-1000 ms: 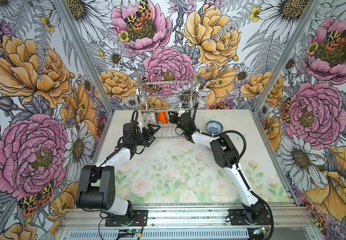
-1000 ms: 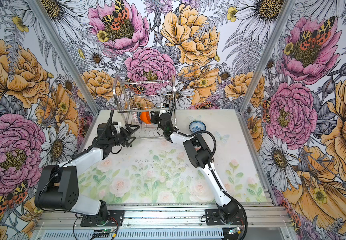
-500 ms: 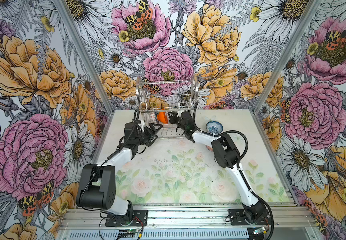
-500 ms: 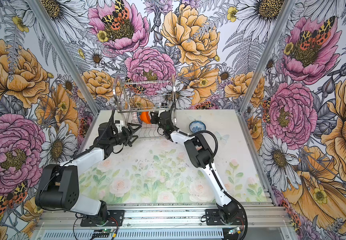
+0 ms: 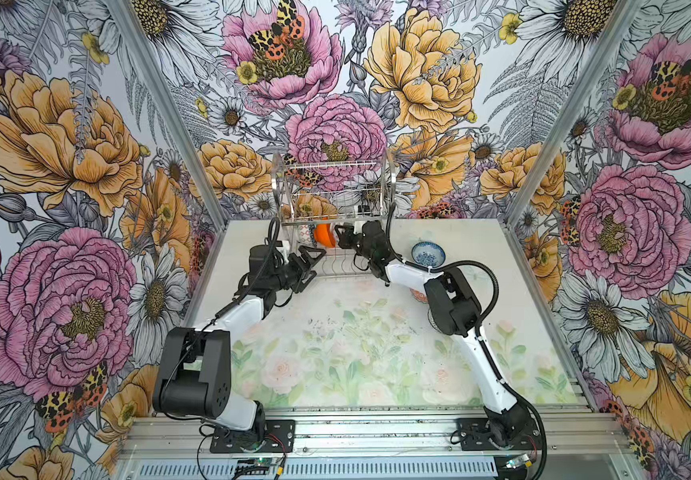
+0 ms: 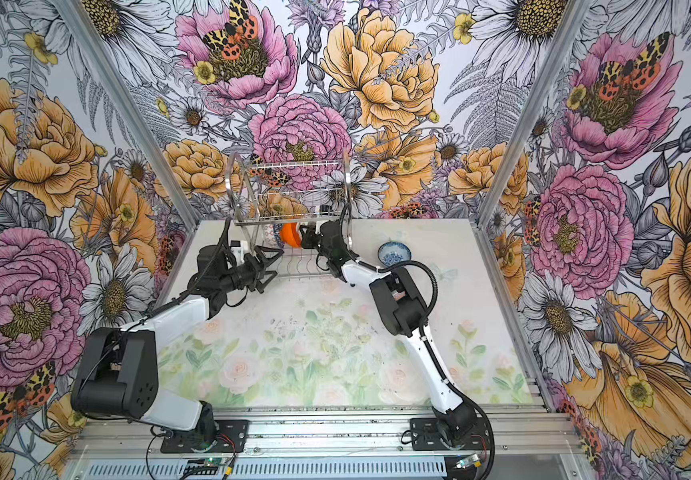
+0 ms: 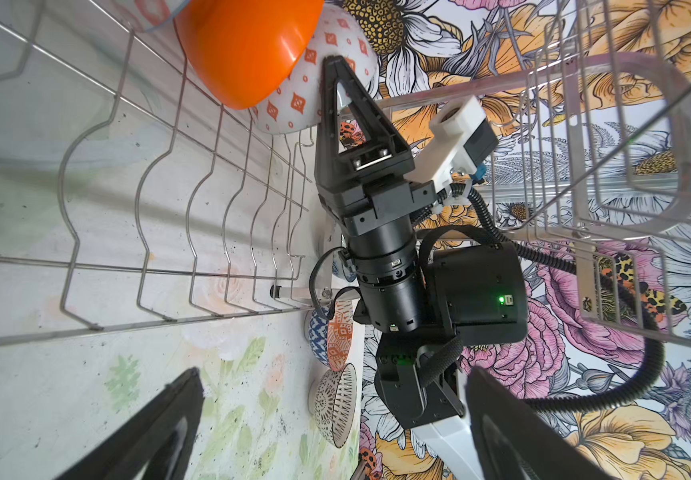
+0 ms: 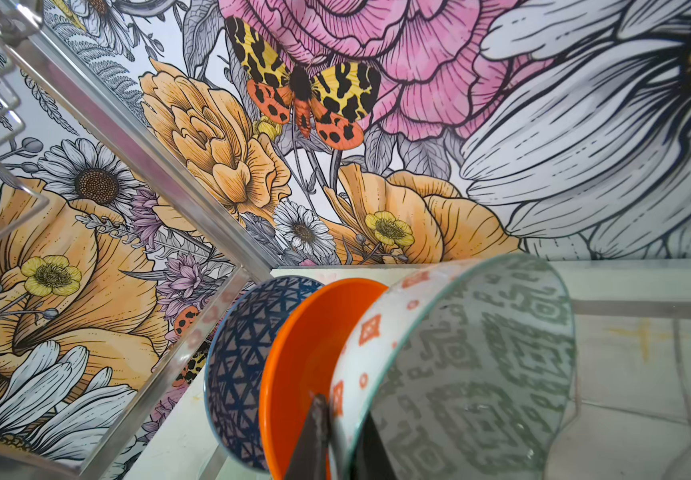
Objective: Load the bowls into the dish rack
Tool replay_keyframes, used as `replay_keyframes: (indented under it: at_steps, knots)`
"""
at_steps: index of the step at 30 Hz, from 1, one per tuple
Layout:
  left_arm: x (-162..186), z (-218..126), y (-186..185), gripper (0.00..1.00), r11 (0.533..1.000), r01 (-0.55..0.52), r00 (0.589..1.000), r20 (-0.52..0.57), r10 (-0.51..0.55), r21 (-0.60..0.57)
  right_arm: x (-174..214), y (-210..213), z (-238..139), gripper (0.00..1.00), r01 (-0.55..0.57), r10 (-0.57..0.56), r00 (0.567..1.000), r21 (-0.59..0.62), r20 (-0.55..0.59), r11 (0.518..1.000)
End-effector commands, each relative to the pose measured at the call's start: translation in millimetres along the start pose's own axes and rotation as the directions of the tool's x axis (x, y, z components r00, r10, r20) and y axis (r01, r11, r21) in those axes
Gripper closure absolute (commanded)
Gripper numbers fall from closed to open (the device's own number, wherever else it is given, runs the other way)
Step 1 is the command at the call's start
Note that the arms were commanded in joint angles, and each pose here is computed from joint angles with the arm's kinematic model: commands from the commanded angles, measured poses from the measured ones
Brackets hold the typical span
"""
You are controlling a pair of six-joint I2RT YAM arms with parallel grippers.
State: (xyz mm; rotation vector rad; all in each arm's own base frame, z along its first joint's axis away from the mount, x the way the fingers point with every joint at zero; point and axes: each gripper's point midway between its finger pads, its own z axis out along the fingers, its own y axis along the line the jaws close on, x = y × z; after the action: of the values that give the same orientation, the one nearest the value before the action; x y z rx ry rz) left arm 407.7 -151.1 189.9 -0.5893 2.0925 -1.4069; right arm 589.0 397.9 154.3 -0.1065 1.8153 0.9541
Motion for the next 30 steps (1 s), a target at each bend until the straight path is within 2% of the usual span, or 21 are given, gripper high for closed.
replay_keyframes:
  at_steps: [1,30]
  knots:
    - [1.6,3.0,-4.3,0.01,1.000,-0.012,1.000,-0.015,0.012,0.022,9.0,-18.2,-12.1,0.87,0.034,-0.026,0.996,0.090,-0.089,0.995]
    - [2.2,3.2,-0.7,0.01,1.000,-0.007,1.000,-0.013,0.008,0.014,-3.4,-26.6,-23.8,0.75,0.065,-0.055,0.994,0.105,-0.089,0.992]
